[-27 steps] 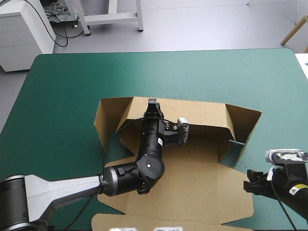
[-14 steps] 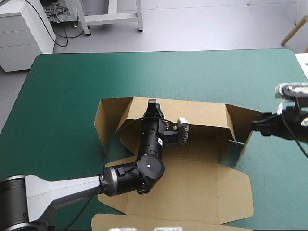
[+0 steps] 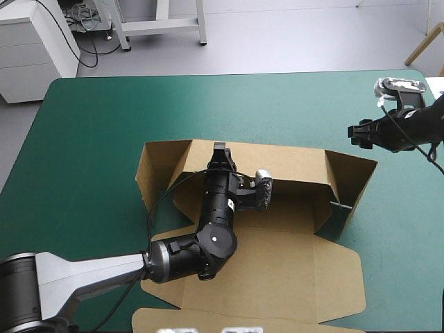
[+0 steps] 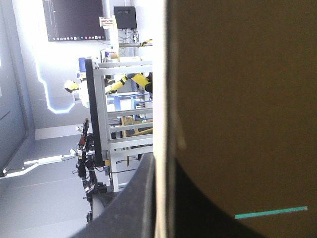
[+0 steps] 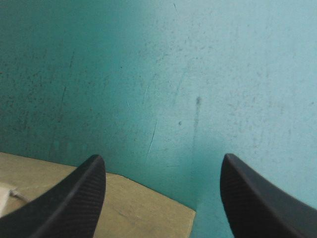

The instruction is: Fold the box

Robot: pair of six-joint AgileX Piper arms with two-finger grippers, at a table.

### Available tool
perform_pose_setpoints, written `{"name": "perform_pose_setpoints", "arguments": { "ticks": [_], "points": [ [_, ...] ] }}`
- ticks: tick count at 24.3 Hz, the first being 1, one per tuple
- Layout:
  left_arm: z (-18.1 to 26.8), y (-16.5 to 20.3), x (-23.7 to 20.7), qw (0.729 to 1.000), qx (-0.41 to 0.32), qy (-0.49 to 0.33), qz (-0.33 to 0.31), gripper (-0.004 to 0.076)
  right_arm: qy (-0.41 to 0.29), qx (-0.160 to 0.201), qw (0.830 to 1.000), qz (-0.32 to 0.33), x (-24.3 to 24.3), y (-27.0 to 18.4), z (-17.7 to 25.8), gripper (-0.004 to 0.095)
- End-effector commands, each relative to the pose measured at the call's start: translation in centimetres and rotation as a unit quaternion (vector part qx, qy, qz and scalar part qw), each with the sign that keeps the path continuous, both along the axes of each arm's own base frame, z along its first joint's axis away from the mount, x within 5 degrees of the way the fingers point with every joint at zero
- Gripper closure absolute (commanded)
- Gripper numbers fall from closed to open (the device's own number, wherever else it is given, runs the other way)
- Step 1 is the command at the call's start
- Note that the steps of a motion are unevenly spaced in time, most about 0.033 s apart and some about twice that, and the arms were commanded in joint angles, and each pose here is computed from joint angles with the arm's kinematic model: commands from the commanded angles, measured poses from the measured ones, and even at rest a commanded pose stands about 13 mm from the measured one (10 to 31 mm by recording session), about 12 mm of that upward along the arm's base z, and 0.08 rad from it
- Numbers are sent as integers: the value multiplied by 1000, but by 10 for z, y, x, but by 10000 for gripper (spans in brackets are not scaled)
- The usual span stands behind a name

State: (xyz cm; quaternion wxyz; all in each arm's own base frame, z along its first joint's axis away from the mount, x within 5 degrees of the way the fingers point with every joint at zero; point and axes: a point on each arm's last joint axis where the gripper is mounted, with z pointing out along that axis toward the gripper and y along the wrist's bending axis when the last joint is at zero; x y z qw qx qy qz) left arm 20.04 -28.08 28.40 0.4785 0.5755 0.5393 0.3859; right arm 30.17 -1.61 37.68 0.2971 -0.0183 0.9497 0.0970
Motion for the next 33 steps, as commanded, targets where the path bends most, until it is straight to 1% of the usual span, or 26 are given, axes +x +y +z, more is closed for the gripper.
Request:
{"name": "perform_pose_setpoints", "arguments": {
  "ticks": [1, 4, 8, 13, 19, 22, 23, 26, 27, 29, 30, 33],
  "points": [
    [23, 6, -2, 999, -32, -31, 10, 734, -28, 9, 1000, 0, 5, 1, 10, 313],
    [23, 6, -2, 999, -37, -30, 11, 734, -8, 10, 1000, 7, 6, 2, 4, 359],
    [23, 6, -2, 999, -38, -30, 11, 734, 29, 16, 999, 36, -2, 6, -8, 410],
    [22, 6, -2, 999, -41, -29, 12, 734, 48, 33, 996, 67, -23, 13, -21, 437],
    [22, 6, -2, 999, -42, -26, 13, 734, 27, 30, 995, 86, -60, 20, -17, 437],
    [22, 6, -2, 998, -52, -25, 16, 734, 0, 31, 988, 150, -82, 29, -28, 436],
    [22, 6, -2, 998, -52, -24, 15, 734, -13, 33, 983, 180, -87, 33, -39, 436],
    [22, 6, -2, 998, -52, -24, 15, 734, -17, 50, 973, 225, -93, 39, -64, 436],
    [22, 6, -2, 998, -52, -24, 15, 734, -26, 61, 967, 247, -95, 43, -74, 436],
    [22, 6, -2, 998, -52, -24, 15, 734, -30, 76, 962, 261, -97, 46, -81, 436],
    [22, 6, -2, 998, -52, -24, 15, 734, -33, 78, 961, 262, -97, 47, -83, 436],
    [22, 6, -2, 998, -52, -24, 15, 734, -52, 66, 963, 257, -94, 45, -84, 436]
  ]
}}
